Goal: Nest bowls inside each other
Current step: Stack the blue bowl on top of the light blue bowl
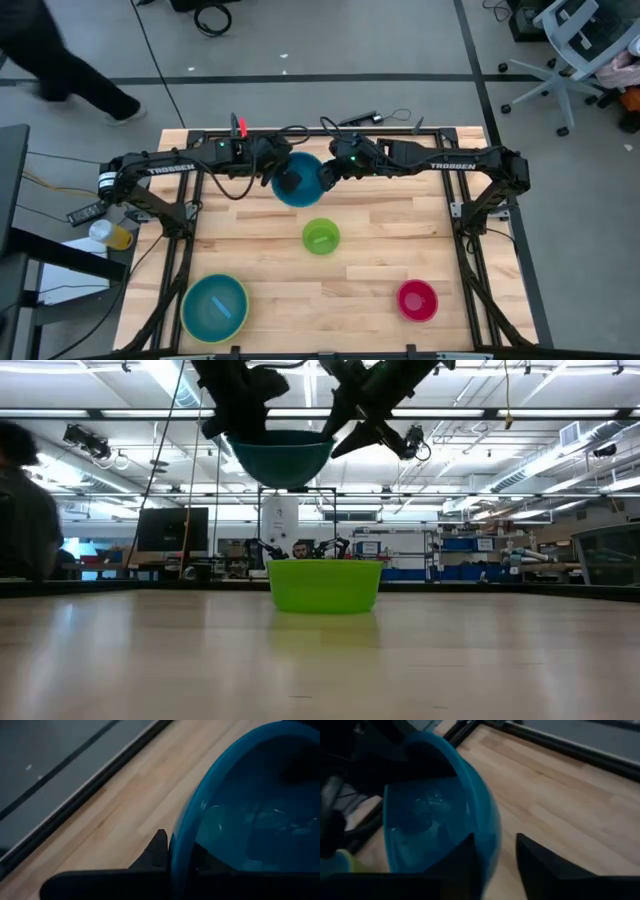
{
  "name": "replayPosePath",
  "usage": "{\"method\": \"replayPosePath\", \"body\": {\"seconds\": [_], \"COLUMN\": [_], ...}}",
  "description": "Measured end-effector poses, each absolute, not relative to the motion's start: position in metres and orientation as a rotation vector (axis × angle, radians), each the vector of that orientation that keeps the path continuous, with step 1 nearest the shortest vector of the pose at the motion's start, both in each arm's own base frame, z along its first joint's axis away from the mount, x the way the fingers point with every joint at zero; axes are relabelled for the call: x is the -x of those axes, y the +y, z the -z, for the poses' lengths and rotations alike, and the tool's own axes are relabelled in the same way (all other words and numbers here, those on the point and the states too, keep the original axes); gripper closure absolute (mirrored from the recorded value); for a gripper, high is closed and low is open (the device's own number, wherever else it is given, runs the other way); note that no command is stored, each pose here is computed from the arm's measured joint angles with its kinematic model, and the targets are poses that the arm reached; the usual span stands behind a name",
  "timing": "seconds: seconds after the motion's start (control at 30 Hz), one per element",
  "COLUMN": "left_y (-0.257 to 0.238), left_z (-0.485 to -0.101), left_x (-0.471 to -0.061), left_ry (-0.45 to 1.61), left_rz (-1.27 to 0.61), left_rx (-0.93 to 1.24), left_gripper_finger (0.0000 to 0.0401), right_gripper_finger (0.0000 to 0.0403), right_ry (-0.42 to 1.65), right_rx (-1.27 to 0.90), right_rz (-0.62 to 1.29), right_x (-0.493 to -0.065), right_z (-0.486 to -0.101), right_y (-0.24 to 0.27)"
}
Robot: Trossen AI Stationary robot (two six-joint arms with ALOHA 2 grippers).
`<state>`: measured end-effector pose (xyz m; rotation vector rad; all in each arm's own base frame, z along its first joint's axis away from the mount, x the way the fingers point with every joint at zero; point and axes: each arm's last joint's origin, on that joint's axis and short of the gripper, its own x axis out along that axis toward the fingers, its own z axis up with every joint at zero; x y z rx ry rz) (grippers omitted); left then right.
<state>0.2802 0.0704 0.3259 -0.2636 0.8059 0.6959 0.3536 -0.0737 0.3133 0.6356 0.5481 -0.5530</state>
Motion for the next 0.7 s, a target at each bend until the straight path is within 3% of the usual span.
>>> {"method": "replayPosePath", "body": {"seconds": [0.17,0.3,0.47,0.7], "left_y": [0.065,0.048,0.006,-0.053], "left_z": [-0.318,-0.312,-0.317,-0.330], "left_x": [-0.271,-0.259,-0.240,-0.210], "left_ry": [0.959,1.143,1.298,1.329], "left_rz": [-0.607,-0.466,-0.241,-0.180], "left_rx": [0.304,0.342,0.368,0.438], "left_gripper_finger": [0.0391,0.0391,0.0391,0.0391], "right_gripper_finger": [0.0184,0.0152,0.0145,0.0148], "right_ry": [0.471,0.453,0.483,0.611], "right_rx": [-0.632,-0.607,-0.532,-0.434], "right_rz": [0.542,0.581,0.722,0.930], "right_x": [-0.340,-0.318,-0.278,-0.230], "right_z": [-0.335,-0.354,-0.372,-0.379], "right_y": [-0.072,-0.071,-0.070,-0.067]}}
